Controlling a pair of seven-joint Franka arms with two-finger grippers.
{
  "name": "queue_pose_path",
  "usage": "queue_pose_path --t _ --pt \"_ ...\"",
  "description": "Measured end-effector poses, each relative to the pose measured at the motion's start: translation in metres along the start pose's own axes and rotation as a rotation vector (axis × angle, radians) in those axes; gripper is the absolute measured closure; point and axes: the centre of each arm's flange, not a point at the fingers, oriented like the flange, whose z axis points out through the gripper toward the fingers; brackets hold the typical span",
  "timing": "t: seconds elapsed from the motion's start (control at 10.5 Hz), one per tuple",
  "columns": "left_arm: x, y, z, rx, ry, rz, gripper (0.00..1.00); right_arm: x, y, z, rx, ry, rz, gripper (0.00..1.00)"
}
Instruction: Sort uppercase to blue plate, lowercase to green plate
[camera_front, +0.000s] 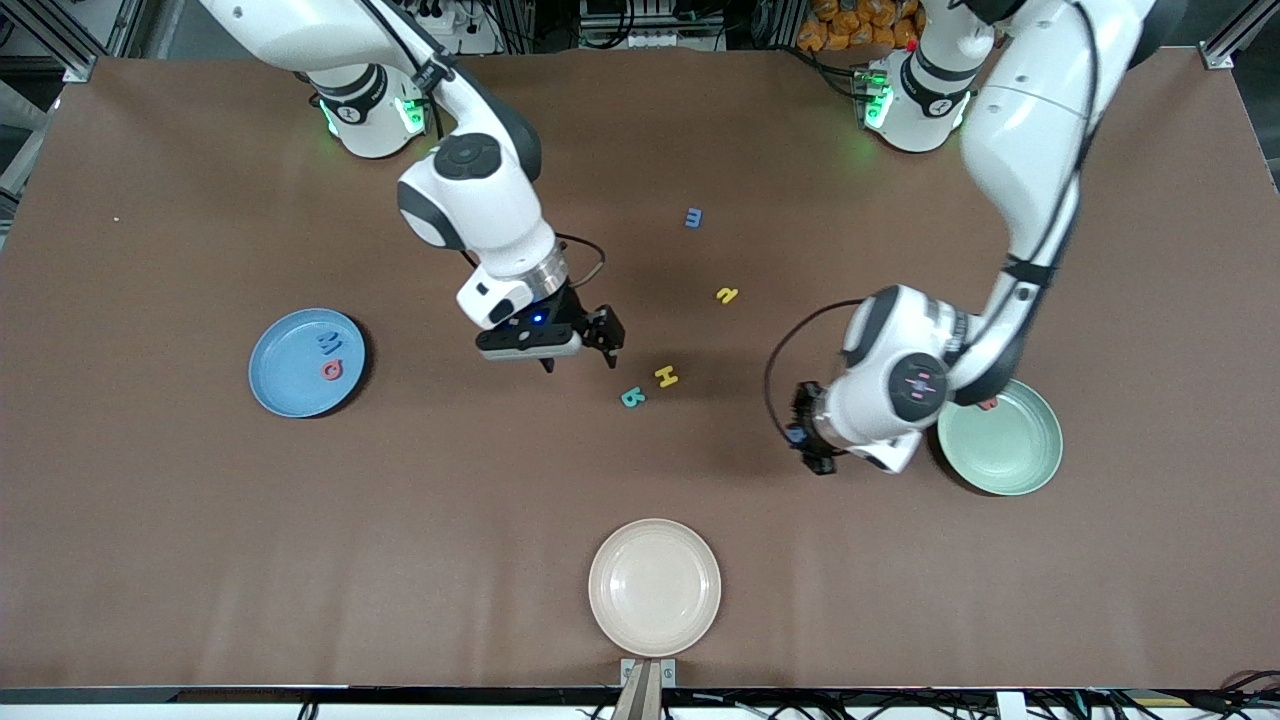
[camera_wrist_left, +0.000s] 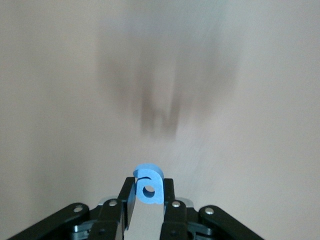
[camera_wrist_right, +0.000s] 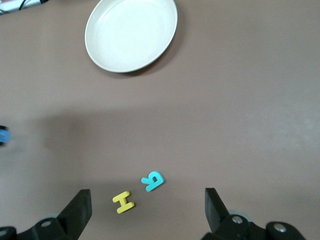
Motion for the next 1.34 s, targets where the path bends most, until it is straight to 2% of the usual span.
queue_pose_path --t 0.38,0.67,0.76,0.86,0.96,1.15,1.24,1.34 --pt "0.169 0.04 -0.038 0.06 0.002 0.111 0.73 -0.011 -0.02 0.045 0.002 -0.038 -0.02 0.0" --pt "0.248 0.043 -0.045 0.108 -0.017 0.187 0.73 -0.031 -0.044 0.096 -0.058 -0.036 0.029 0.0" --pt "0.265 0.042 -0.045 0.113 -0.023 0.195 0.73 -0.034 -0.051 0.108 -0.082 -0.053 0.068 0.01" --pt "0.273 0.042 -0.046 0.116 -0.026 0.198 0.64 -0.032 -0.054 0.117 -0.098 -0.08 0.109 0.01" --pt "0.274 0.041 -0.045 0.12 -0.027 0.206 0.51 -0.03 -0.055 0.125 -0.104 -0.1 0.136 0.01" --pt "0.266 0.04 -0.042 0.125 -0.025 0.221 0.18 -0.035 -0.05 0.146 -0.119 -0.127 0.154 0.06" --pt "0.261 0.039 -0.042 0.126 -0.025 0.23 0.04 -0.037 -0.048 0.154 -0.129 -0.137 0.156 0.09" --pt "0.257 0.039 -0.041 0.128 -0.015 0.242 0.0 -0.039 -0.046 0.158 -0.137 -0.143 0.158 0.11"
